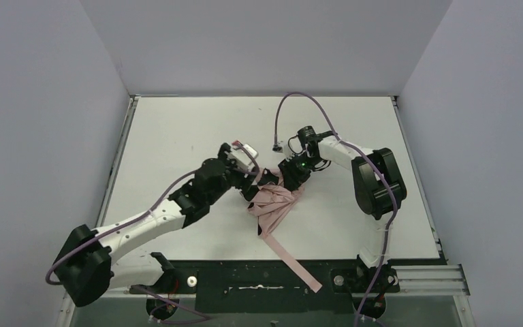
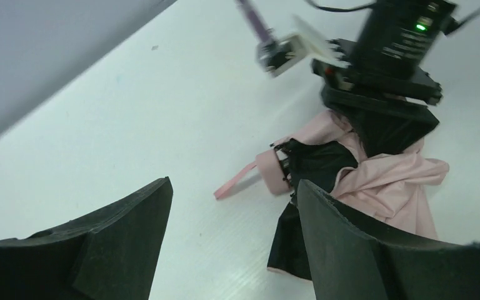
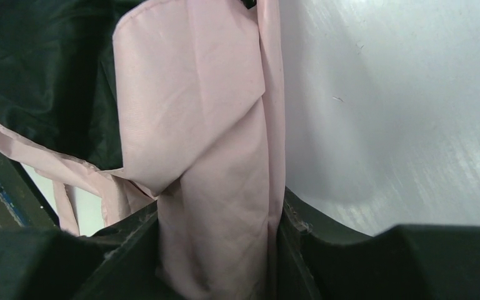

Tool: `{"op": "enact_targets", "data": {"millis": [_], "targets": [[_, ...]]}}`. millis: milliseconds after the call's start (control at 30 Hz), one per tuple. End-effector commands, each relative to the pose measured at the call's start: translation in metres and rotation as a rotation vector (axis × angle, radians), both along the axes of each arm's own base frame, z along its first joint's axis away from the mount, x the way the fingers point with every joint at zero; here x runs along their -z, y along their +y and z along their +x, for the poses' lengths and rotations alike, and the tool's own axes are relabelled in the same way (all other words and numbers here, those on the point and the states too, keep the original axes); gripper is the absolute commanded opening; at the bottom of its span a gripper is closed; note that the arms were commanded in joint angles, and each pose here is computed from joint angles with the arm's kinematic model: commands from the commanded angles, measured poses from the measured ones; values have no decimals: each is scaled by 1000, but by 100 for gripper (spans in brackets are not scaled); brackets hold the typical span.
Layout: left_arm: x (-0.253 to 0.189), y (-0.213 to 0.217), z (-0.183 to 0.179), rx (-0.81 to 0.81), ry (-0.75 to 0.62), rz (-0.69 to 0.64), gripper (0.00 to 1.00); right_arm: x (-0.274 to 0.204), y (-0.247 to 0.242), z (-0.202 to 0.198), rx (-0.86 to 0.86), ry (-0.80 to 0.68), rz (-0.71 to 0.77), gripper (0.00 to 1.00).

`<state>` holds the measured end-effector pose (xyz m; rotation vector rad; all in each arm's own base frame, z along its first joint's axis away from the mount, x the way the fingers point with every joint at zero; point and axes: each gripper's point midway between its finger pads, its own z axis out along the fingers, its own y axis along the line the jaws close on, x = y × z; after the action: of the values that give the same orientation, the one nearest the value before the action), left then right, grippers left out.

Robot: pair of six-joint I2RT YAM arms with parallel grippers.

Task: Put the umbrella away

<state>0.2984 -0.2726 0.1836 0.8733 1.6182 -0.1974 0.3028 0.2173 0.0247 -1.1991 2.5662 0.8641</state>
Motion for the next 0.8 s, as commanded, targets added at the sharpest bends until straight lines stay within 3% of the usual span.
{"op": "enact_targets", "data": {"millis": [0,167,367,667,767], "targets": [[14,32,-10,-207,427,-366,70,8,-17,33,16,-181,-114,13],[50,37,-10,-322,691,-568,70,8,-11,34,3,-207,-124,14],[79,19,1,-327,875,-655,67,5,-8,33,-16,-236,-135,15],[115,10,3,-332,999,-645,45,3,-6,32,-21,-254,-141,16],[119,7,4,-325,1007,-657,32,3,-6,33,-15,-260,-145,15]]}}
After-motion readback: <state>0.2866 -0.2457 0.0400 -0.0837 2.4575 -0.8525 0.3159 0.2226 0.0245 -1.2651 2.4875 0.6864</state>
